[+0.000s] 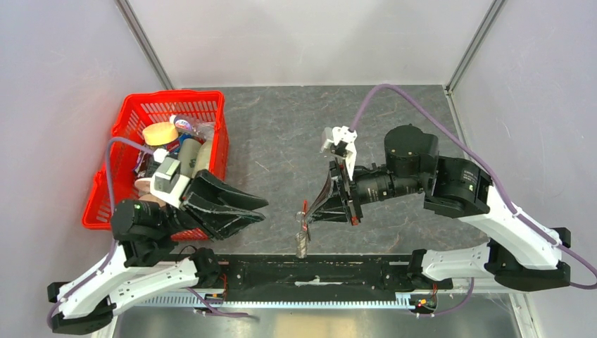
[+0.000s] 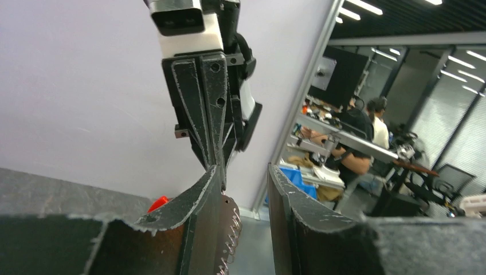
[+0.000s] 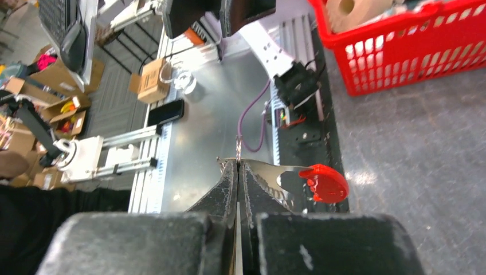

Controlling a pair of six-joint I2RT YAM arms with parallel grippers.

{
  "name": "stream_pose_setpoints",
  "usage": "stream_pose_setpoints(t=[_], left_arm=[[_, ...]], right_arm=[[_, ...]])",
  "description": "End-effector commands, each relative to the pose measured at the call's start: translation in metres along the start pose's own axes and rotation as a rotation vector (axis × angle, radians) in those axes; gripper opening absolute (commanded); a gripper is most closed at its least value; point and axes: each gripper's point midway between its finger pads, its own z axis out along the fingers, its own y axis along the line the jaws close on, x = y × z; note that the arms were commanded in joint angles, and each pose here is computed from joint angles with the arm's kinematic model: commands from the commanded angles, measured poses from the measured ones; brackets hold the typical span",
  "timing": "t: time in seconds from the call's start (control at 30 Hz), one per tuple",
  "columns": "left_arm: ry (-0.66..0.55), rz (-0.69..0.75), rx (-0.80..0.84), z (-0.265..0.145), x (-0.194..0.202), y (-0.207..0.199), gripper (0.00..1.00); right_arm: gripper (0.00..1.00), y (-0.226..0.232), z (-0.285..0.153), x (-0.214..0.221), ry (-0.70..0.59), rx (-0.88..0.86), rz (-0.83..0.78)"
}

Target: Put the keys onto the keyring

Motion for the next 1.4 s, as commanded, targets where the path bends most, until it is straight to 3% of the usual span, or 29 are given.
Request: stream_pose_setpoints(t=[0.0,0.17,0.4,1.03,1.37], left_arm=[[0.191,-0.042,0.015,0.004,0.034,0.003,0.42],[0.330,-0.105,0.032,0.010,0.061,0.008,0.42],[0.417,-0.138,0.025,0.009,0.077,0.012,0.42],[0.455,-0.157,0.057,0.007,0.086,0.009,0.37],[0.480,-0.162,0.052,0.006,0.094,0.013,0.21]], right_arm=[[0.00,0.018,-0.005,0.012,0.079,-0.097,-0.005],[0.00,0.017,-0.004,0.025,0.147,-0.111,0.007],[0.00,0.018,-0.003,0.031,0.189,-0.124,0.011],[0.00,0.000,0.011,0.030,0.215,-0.062,0.010],[0.00,-0.001,0.014,0.028,0.211,-0.061,0.010]])
